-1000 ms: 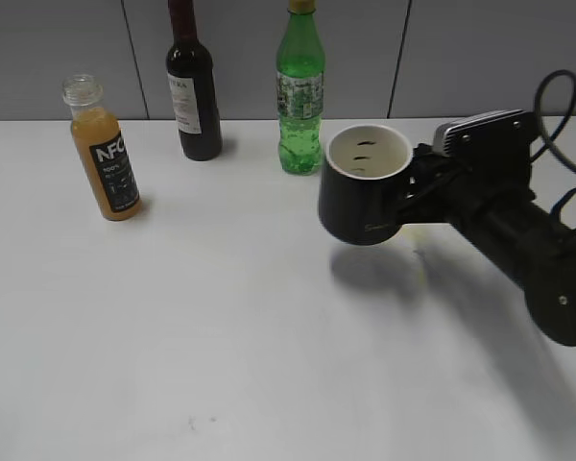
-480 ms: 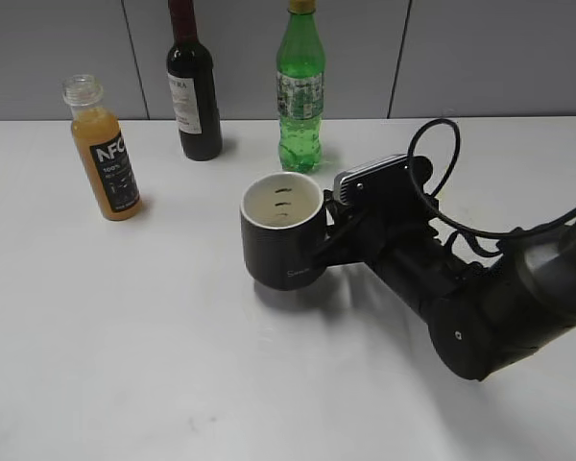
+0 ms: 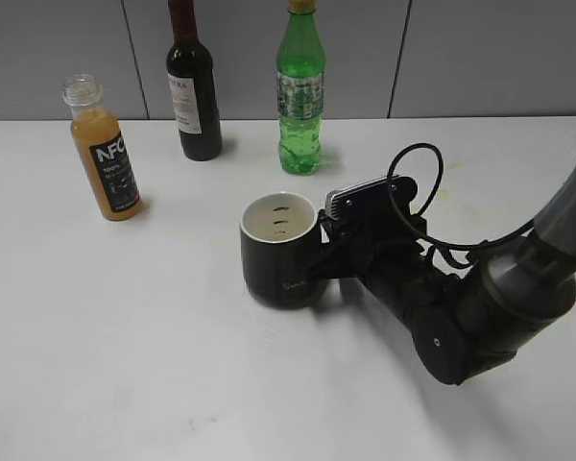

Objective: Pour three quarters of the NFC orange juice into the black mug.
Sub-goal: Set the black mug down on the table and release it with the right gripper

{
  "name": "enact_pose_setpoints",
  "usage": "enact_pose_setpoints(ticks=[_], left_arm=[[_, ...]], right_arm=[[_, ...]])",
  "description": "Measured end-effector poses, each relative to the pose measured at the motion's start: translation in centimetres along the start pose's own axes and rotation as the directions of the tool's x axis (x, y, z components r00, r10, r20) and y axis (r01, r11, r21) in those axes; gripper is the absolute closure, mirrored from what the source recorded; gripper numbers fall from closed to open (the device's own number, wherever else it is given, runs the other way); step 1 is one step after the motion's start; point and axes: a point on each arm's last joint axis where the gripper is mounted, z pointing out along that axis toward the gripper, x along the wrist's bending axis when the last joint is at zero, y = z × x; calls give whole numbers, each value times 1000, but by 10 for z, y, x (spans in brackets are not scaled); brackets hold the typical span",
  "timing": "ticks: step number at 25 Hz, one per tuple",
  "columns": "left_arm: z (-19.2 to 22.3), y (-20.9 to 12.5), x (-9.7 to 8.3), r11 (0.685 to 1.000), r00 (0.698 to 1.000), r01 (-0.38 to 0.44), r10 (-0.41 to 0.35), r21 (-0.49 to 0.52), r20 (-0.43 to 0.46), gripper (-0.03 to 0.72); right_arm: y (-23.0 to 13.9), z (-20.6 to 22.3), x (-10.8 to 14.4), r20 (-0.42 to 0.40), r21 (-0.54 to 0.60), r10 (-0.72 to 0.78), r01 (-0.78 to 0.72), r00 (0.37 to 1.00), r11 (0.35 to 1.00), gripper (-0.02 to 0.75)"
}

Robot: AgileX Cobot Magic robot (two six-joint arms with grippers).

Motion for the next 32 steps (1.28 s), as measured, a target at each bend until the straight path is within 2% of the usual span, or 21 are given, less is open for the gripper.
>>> enact_pose_setpoints(ticks=[14,18,21,24,27,32], left_arm=[[0,0,0,1000,1000,0,0,0,0,452],[0,0,0,1000,1000,0,0,0,0,452],[0,0,0,1000,1000,0,0,0,0,452],[0,0,0,1000,1000,0,0,0,0,452],[0,0,0,1000,1000,0,0,0,0,452],[0,0,0,1000,1000,0,0,0,0,452]], right_arm=[[-8,0,0,-2,14,57,-57,998,998,685],[-8,-2,1,-26,9,50,-50,998,999,656],[-8,-4,2,-32,4,58,-58,998,998,567],[-9,-4,2,-34,4,57,-57,998,998,420],[-8,-4,2,-34,1,57,-57,998,998,306],[-8,-4,2,-37,-1,56,-56,998,998,244]])
